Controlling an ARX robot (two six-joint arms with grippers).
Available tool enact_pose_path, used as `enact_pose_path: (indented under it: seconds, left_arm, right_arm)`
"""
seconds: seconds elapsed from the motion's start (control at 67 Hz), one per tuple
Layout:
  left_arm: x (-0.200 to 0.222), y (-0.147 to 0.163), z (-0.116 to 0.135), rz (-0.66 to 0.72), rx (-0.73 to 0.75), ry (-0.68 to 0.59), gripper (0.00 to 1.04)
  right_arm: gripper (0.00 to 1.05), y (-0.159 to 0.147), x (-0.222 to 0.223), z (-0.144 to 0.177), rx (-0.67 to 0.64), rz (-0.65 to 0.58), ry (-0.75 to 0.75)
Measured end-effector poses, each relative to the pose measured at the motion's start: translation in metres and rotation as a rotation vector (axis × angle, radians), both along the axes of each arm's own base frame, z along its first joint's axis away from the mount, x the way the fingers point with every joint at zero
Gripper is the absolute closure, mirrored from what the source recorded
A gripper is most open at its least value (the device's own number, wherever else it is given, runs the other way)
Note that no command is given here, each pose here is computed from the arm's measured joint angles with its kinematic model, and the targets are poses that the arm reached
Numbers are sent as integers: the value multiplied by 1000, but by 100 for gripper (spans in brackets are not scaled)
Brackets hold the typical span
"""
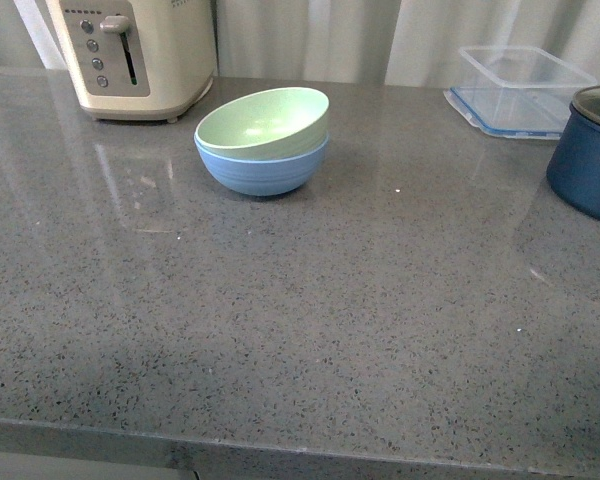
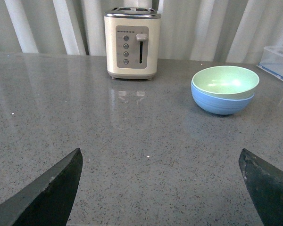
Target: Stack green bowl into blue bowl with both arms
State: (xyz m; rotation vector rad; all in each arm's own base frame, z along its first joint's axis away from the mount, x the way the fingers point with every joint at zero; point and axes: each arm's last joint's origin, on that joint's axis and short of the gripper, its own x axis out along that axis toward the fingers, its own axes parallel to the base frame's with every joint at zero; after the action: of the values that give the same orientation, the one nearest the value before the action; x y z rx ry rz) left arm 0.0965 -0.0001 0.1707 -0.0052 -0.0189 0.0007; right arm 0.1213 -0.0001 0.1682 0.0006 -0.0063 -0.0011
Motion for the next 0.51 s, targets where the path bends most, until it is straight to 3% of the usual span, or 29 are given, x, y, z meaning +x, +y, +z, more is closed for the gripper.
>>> enact_pose_path:
  seconds: [0.507]
  left_arm:
    - [0, 0, 0, 0, 0, 0, 7]
  right_arm:
    - [104, 0, -12, 0, 0, 1, -2]
